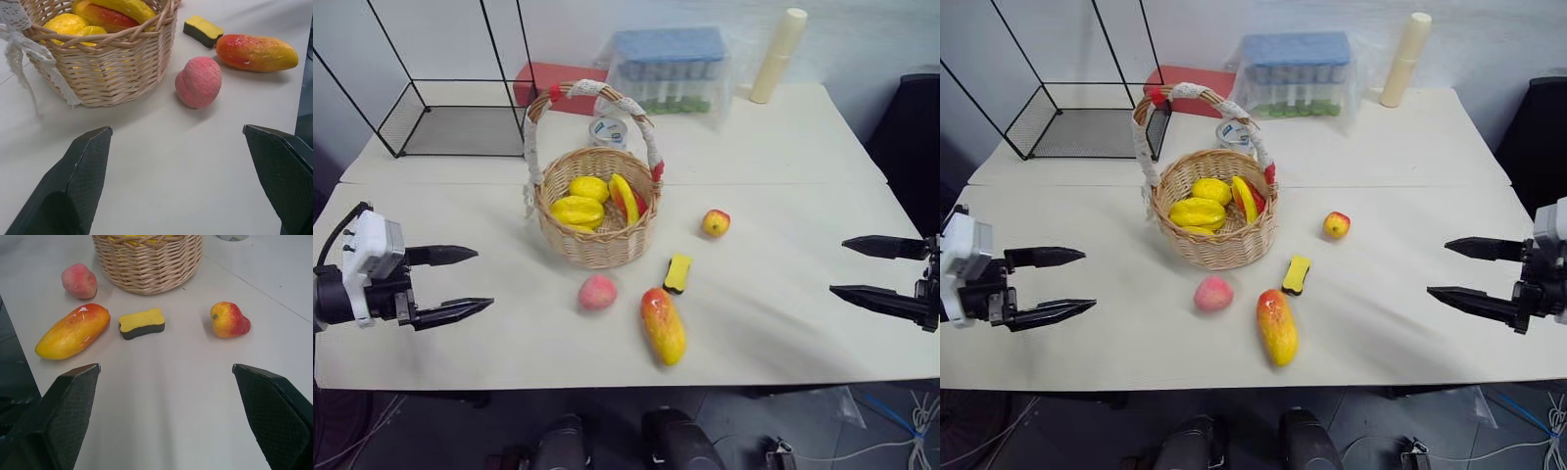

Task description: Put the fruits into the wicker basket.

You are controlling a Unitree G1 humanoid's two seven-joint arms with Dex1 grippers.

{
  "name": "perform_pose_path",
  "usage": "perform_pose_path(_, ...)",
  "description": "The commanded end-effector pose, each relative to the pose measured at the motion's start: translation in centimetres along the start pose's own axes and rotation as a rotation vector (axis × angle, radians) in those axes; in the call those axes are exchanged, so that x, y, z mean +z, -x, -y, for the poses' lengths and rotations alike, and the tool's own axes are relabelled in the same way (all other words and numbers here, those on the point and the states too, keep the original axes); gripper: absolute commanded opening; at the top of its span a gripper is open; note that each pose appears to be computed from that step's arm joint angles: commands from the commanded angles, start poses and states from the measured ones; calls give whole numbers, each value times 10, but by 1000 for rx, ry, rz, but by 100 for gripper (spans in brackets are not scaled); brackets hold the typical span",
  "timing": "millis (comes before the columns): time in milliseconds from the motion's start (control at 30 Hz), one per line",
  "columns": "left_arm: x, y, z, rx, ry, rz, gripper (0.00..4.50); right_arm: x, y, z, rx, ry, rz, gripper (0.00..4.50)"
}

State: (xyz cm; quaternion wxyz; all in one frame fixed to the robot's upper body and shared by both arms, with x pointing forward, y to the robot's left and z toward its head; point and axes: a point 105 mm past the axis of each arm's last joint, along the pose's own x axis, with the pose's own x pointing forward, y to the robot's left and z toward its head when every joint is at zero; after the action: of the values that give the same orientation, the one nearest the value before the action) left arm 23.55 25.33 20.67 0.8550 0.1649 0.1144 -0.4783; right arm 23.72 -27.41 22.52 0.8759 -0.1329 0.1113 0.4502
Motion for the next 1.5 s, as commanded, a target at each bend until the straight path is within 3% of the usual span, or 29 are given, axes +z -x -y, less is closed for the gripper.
perform_pose_path(33, 2, -1, 5, -19, -19, -4, 450, 9, 0, -1, -3, 47, -7, 446)
perform_pose_path(400, -6, -21, 17, -73, -38, -37, 450, 13, -17, -1, 16, 171, -82, 446)
perform_pose_path(567, 5, -35, 28, -181, -87, -33, 450, 23, -57, -12, 186, 366, -142, 446)
perform_pose_path(833, 21, -56, 35, -282, -199, -26, 450, 33, -147, -15, 410, 652, -147, 446)
perform_pose_path(1100, 37, -60, 41, -318, -242, 5, 450, 17, -214, -13, 567, 854, -222, 446)
perform_pose_path(1500, 49, -64, 41, -289, -265, 29, 450, -1, -245, -8, 680, 1014, -326, 446)
